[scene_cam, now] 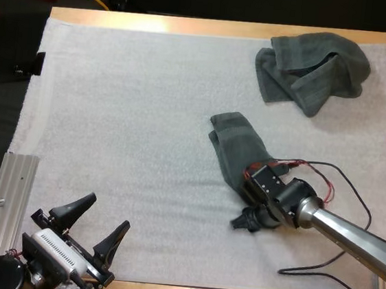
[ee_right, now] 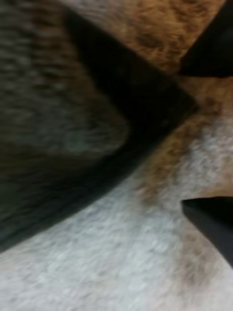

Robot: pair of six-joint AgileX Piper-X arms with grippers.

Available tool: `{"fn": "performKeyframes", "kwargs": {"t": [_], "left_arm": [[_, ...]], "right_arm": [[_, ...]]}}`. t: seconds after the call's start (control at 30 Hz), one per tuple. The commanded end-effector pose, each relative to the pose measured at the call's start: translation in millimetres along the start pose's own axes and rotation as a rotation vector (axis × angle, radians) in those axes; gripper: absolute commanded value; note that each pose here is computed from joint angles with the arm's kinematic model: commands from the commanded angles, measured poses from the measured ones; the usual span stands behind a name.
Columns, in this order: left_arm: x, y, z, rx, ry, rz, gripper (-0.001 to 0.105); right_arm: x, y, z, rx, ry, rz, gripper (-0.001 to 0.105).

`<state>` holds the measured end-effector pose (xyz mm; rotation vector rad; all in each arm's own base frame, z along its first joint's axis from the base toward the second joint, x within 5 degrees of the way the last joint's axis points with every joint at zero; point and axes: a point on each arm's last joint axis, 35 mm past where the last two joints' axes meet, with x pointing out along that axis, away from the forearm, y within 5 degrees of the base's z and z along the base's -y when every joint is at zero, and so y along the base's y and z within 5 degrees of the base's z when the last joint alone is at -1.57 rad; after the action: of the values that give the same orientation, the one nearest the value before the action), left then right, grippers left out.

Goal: Pick towel from pile, fold and stack

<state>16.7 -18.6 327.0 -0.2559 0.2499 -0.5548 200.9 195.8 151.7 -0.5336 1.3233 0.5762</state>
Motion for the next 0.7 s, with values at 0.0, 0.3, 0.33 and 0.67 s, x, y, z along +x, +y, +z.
{"fn": "performKeyframes", "kwargs": {"t": [0.0,0.3,0.33,0.67], "left_arm": [[2.2,0.4,2.5,-0.009,0.002,-0.011,0.07],[2.2,0.4,2.5,-0.009,0.002,-0.011,0.07],[2.2,0.4,2.5,-0.009,0.002,-0.011,0.07],[2.2,0.4,2.5,-0.009,0.002,-0.011,0.07]], "right_arm": [[-1.7,-2.1,2.5,0.014,-0.029,-0.006,0.052],[17.9,-2.3,3.2,0.07,0.015,-0.038,0.052],[19.7,-2.2,3.3,0.073,0.018,-0.038,0.052],[22.3,-4.3,6.8,0.099,-0.013,-0.103,0.035]]}}
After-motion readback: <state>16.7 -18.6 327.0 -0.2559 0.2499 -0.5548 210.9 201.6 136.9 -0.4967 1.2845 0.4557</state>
